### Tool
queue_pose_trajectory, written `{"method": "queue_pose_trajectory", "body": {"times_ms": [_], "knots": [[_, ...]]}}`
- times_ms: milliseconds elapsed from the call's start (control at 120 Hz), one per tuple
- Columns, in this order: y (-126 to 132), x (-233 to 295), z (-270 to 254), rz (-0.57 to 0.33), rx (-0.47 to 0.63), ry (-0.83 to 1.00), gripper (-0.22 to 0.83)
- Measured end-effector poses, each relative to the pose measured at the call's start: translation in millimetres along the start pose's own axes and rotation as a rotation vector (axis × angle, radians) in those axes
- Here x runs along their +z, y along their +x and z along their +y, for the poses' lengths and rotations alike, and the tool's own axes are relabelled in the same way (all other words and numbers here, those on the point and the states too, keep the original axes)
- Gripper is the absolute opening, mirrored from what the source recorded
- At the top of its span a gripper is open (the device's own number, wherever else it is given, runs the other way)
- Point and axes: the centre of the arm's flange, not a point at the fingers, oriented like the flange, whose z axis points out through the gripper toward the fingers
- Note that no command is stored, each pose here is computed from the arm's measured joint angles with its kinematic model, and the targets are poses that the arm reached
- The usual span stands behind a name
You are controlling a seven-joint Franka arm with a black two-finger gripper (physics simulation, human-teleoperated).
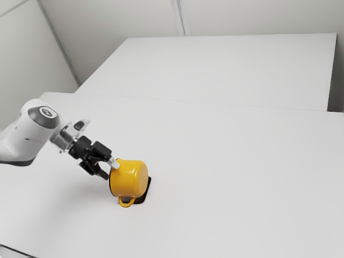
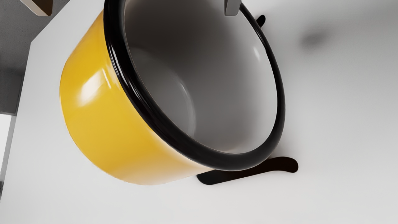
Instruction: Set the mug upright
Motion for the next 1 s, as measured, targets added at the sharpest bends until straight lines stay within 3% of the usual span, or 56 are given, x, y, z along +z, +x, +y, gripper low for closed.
{"method": "queue_pose_trajectory", "body": {"times_ms": [442, 950, 1000], "knots": [[-5, 5, -8, 0.165, 0.015, -0.142, 0.62], [-5, 23, 13, 0.175, 0.09, -0.165, 0.62], [-6, 24, 13, 0.175, 0.091, -0.165, 0.57]]}}
